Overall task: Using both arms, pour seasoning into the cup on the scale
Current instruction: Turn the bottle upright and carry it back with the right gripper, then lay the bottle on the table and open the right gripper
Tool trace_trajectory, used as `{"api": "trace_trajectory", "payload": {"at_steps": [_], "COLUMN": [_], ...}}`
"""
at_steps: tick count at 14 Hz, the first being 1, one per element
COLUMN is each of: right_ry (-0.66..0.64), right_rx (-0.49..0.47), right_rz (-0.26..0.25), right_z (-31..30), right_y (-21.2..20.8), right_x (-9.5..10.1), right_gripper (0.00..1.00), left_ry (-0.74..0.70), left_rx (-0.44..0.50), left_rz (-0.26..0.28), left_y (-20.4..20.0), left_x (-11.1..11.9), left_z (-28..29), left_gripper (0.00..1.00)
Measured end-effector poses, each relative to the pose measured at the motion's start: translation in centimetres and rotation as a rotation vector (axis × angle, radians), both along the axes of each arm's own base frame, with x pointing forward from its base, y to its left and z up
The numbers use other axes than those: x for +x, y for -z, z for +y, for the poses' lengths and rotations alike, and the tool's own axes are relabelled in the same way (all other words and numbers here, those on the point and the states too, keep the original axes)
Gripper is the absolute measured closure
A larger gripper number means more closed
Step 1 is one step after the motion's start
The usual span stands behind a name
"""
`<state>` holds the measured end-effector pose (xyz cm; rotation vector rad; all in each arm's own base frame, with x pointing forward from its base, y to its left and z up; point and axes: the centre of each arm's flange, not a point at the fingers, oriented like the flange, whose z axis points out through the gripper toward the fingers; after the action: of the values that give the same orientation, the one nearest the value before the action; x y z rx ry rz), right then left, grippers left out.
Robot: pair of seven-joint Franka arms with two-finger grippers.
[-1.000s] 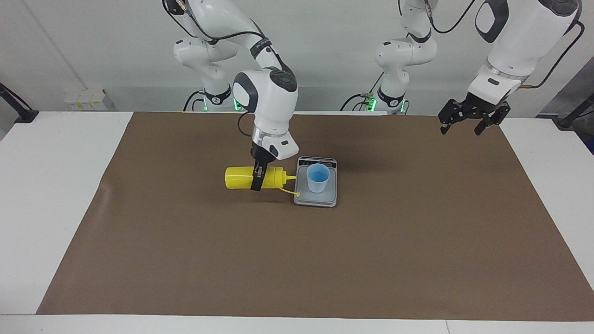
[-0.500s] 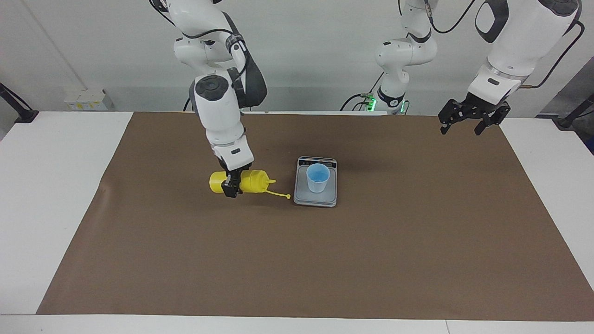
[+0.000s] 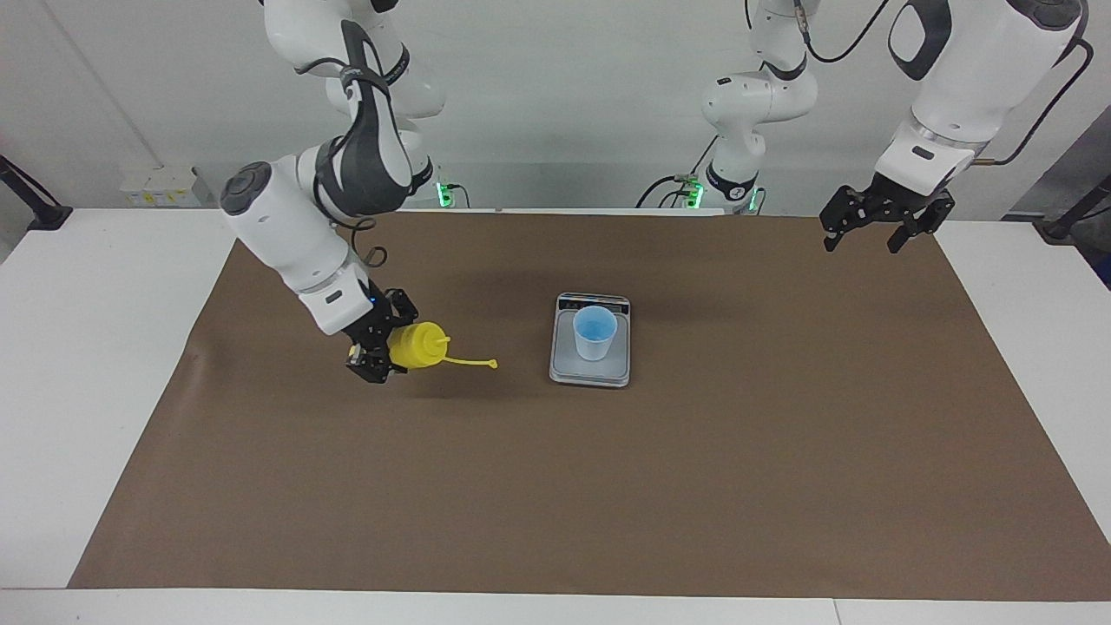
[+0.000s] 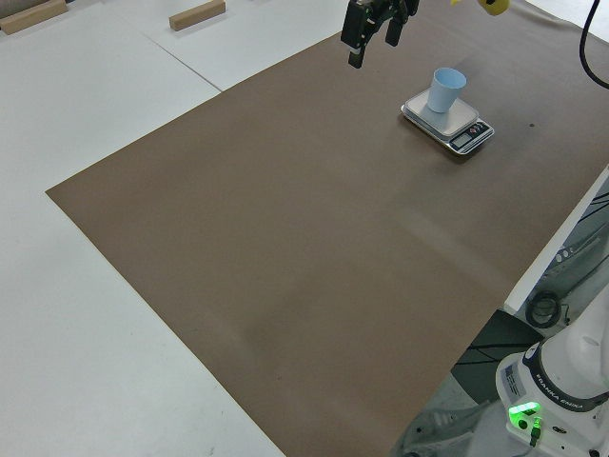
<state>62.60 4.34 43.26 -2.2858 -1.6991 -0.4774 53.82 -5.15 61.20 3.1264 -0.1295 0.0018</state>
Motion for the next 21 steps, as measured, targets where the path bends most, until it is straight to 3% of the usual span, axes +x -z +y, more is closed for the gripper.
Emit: {"api": "trace_trajectory", "payload": {"at_steps": [5, 9, 15, 20, 21], "right_ry": [0.101, 0.149, 0.23, 0.263, 0.261], "right_rx": [0.266, 0.412, 0.559, 0.562, 0.56], "right_rz": [-0.015, -0.036, -0.111, -0.112, -0.122], "right_z": [-6.8, -7.5, -5.8, -4.7, -4.8], "right_y": [3.8, 8.5, 13.9, 14.8, 15.0], "right_x": [-1.5, -3.9, -7.6, -8.5, -8.8], "right_gripper": [0.54, 0.54, 0.54, 0.56, 0.5], "left_ry": [0.0, 0.0, 0.0, 0.0, 0.0], "left_rx": [0.0, 0.0, 0.0, 0.0, 0.0], "left_rz": [0.0, 0.0, 0.0, 0.0, 0.0], "left_y": [0.0, 0.0, 0.0, 0.0, 0.0], "left_x": [0.0, 0.0, 0.0, 0.0, 0.0], "left_z": [0.0, 0.0, 0.0, 0.0, 0.0], "left_gripper": [0.0, 0.0, 0.0, 0.0, 0.0]}}
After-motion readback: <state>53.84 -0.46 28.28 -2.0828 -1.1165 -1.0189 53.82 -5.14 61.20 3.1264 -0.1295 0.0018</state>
